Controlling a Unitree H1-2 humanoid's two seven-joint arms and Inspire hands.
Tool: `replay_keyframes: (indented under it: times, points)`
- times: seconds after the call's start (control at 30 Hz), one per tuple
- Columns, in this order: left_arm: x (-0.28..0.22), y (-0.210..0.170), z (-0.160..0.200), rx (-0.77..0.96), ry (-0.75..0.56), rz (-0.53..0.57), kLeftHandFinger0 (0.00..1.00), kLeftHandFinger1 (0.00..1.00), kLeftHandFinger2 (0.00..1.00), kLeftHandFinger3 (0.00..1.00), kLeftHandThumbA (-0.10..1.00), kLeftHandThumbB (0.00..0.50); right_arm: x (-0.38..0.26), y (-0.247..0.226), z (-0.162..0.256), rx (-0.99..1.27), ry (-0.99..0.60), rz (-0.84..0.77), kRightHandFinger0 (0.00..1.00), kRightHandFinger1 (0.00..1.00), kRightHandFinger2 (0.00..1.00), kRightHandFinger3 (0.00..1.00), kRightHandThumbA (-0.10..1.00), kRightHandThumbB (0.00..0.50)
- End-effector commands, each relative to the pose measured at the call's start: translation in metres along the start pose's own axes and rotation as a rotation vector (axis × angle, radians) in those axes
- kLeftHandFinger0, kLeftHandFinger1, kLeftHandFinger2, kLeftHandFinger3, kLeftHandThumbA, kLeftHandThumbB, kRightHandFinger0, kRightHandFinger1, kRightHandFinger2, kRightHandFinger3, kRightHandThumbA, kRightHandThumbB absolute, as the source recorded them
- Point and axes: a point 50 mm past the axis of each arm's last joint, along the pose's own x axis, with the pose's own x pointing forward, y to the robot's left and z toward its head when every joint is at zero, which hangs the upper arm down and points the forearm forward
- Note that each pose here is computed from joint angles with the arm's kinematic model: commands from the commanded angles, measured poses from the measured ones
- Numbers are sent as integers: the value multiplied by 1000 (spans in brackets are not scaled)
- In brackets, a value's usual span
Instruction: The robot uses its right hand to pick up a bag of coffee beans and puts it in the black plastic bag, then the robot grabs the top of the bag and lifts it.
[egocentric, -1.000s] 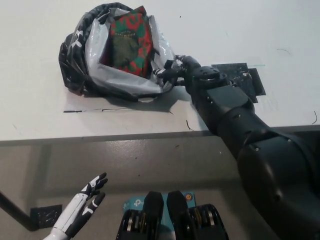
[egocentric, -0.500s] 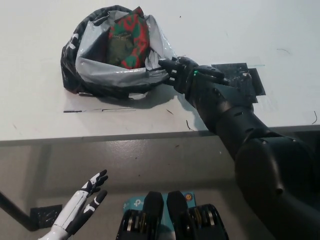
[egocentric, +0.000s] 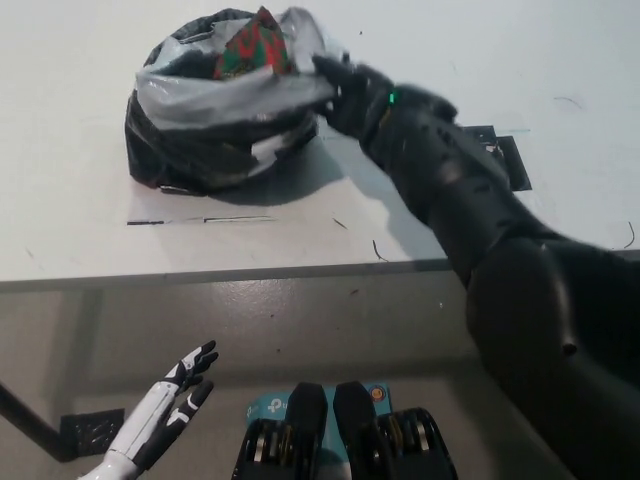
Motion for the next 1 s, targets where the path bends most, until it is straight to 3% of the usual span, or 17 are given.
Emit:
replay_keyframes:
  times: [0.0,0.07,0.1,0.13,0.23,0.43,0.47,0.5,0.53,0.57,0.63,0.7,0.8,0.87,0.9,0.93,0.97]
  points:
    - [2,8,10,45,-43,-16,1000,1000,1000,1000,1000,256,-28,70,86,31,-218,162,0,168,788,1000,-100,98]
    - [2,8,10,49,-44,-18,1000,1000,1000,1000,1000,257,-31,76,94,17,-234,173,0,191,787,1000,-100,105]
    - [2,8,10,50,-45,-18,1000,1000,1000,1000,1000,258,-35,83,101,16,-250,183,0,253,789,840,-100,105]
    - [1,8,9,46,-44,-20,1000,1000,1000,1000,1000,256,-37,85,105,8,-257,184,0,292,832,1000,-100,102]
    - [1,7,9,46,-44,-31,1000,1000,1000,1000,999,248,-43,92,116,-19,-272,171,0,325,881,1000,-100,108]
    - [2,5,9,65,-50,-44,1000,1000,1000,1000,1000,273,-46,90,127,-37,-293,163,0,282,821,1000,-100,102]
    - [2,4,9,67,-50,-44,1000,1000,1000,1000,1000,273,-46,90,129,-42,-300,167,0,277,803,926,-100,100]
    - [3,5,9,72,-48,-45,1000,1000,1000,1000,1000,281,-47,90,131,-48,-303,169,0,274,792,753,-100,99]
    - [3,5,9,78,-46,-46,1000,1000,1000,1000,1000,281,-47,90,132,-57,-307,172,0,276,782,808,-100,99]
    - [3,5,9,81,-51,-46,1000,1000,1000,1000,1000,268,-48,91,134,-65,-309,172,0,285,799,1000,-100,99]
    - [3,5,9,88,-60,-45,1000,1000,1000,1000,1000,261,-50,92,137,-81,-315,168,0,279,802,942,-100,100]
    - [3,3,9,87,-64,-53,1000,1000,1000,1000,1000,266,-51,90,142,-83,-325,171,0,275,818,1000,-100,91]
    - [3,0,8,67,-69,-55,1000,1000,1000,1000,1000,272,-53,89,148,-93,-340,171,0,323,828,728,-100,101]
    - [2,-2,8,65,-67,-55,1000,1000,1000,1000,1000,284,-56,91,153,-95,-346,169,0,352,827,899,-100,100]
    - [2,-2,8,70,-68,-55,1000,1000,1000,1000,1000,283,-59,95,159,-102,-352,172,0,341,816,867,-100,96]
    - [2,-2,7,75,-68,-56,1000,1000,1000,1000,1000,284,-63,100,165,-106,-357,174,0,285,773,965,-100,96]
    - [2,-2,7,77,-68,-56,1000,1000,1000,1000,1000,284,-64,101,166,-106,-358,174,0,285,773,965,-100,96]
